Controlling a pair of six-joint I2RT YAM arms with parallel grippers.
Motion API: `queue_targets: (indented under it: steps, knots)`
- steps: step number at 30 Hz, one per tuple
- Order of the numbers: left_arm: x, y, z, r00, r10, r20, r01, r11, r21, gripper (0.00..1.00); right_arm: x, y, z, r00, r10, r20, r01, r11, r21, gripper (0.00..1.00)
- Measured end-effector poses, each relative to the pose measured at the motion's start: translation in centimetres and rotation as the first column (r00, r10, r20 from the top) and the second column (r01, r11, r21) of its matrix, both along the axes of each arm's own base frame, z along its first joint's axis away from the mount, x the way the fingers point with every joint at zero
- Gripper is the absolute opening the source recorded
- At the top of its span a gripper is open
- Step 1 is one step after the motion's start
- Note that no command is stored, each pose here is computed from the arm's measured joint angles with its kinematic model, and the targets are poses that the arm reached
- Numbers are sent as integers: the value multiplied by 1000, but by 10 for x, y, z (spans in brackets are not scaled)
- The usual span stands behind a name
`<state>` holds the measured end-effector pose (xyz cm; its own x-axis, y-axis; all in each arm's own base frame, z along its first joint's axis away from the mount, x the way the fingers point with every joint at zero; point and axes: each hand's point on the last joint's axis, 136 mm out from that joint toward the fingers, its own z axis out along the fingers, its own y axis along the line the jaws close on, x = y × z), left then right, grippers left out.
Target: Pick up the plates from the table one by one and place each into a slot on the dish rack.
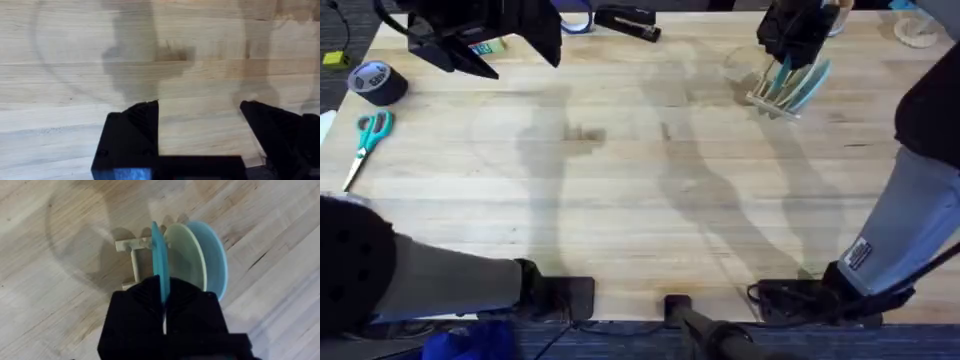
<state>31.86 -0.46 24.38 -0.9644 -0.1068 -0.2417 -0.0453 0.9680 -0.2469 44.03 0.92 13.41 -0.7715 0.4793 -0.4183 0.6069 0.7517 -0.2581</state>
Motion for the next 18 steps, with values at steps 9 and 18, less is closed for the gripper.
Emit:
queue_targets:
  steps: [9,18]
  knots:
    - [0,0,0,1000,0,0,0,1000,0,994,1,-2,0,1000,-4,2,4,1000,0,127]
    - [0,0,0,1000,0,0,0,1000,0,994,1,-2,0,1000,-4,2,4,1000,-1,187]
